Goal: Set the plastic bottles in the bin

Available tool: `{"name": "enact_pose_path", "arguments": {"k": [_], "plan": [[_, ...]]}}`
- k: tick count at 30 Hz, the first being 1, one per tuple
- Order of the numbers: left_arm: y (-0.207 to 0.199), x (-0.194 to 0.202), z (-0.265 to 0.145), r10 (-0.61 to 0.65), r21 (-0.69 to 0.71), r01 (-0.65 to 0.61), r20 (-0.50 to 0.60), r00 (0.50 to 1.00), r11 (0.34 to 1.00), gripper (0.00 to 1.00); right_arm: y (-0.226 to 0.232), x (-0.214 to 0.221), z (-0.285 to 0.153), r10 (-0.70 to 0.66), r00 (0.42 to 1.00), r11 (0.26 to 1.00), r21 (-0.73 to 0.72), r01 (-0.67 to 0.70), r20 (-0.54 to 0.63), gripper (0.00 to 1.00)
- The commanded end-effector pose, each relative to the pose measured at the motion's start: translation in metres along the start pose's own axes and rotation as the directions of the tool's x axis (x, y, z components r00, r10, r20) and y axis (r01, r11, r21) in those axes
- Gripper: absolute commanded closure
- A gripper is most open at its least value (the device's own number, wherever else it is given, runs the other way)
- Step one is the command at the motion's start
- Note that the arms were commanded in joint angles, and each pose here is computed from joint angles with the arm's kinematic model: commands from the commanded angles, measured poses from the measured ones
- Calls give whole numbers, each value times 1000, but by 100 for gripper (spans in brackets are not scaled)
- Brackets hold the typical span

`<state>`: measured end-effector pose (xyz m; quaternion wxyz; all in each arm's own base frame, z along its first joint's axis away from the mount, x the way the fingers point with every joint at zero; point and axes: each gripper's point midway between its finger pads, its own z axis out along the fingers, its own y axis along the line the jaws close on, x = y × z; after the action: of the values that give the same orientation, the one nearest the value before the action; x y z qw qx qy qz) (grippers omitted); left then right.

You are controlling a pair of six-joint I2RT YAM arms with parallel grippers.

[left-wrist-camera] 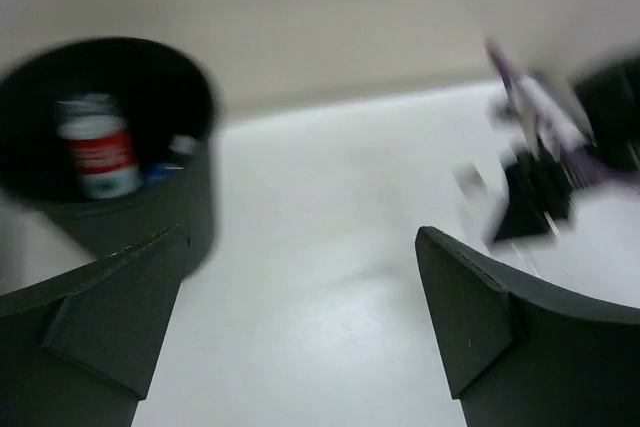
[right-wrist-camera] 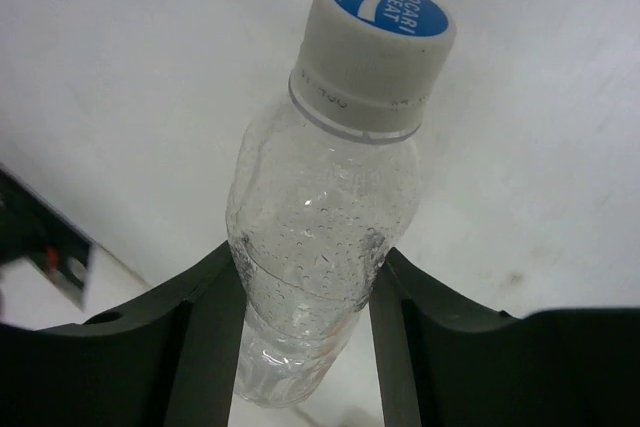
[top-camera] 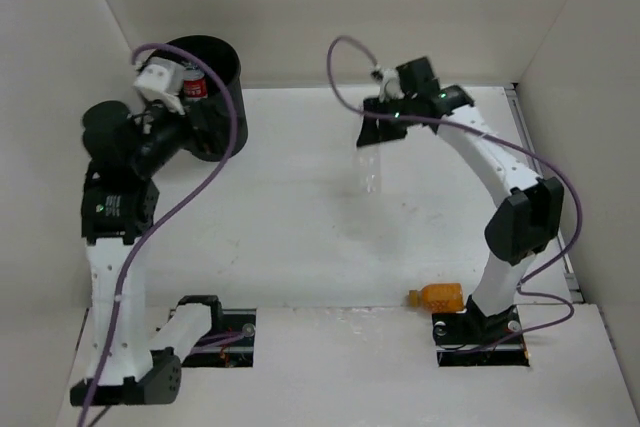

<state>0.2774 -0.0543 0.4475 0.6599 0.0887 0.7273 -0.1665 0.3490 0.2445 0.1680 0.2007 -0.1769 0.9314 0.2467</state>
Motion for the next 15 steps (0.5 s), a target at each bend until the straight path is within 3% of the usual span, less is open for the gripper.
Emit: {"name": "enact_pose_path", "arguments": {"k": [1, 6, 11, 15], "plan": [[-81, 20, 26, 17, 388, -6, -23, 1000, 922, 0, 32, -107, -101, -76, 926, 986, -110, 124, 369, 100], [-187, 31, 51, 18, 696, 21, -49, 999, 718, 0, 46, -148, -183, -83, 810, 967, -148, 205, 580, 100], [-269, 32, 75, 5, 821, 34, -44, 999, 570, 0, 61, -143, -241, -32, 754, 937, -244, 251, 656, 100], [-307, 29, 88, -12, 860, 22, -18, 1000, 510, 0, 62, -128, -268, 10, 735, 924, -287, 252, 678, 99]]}}
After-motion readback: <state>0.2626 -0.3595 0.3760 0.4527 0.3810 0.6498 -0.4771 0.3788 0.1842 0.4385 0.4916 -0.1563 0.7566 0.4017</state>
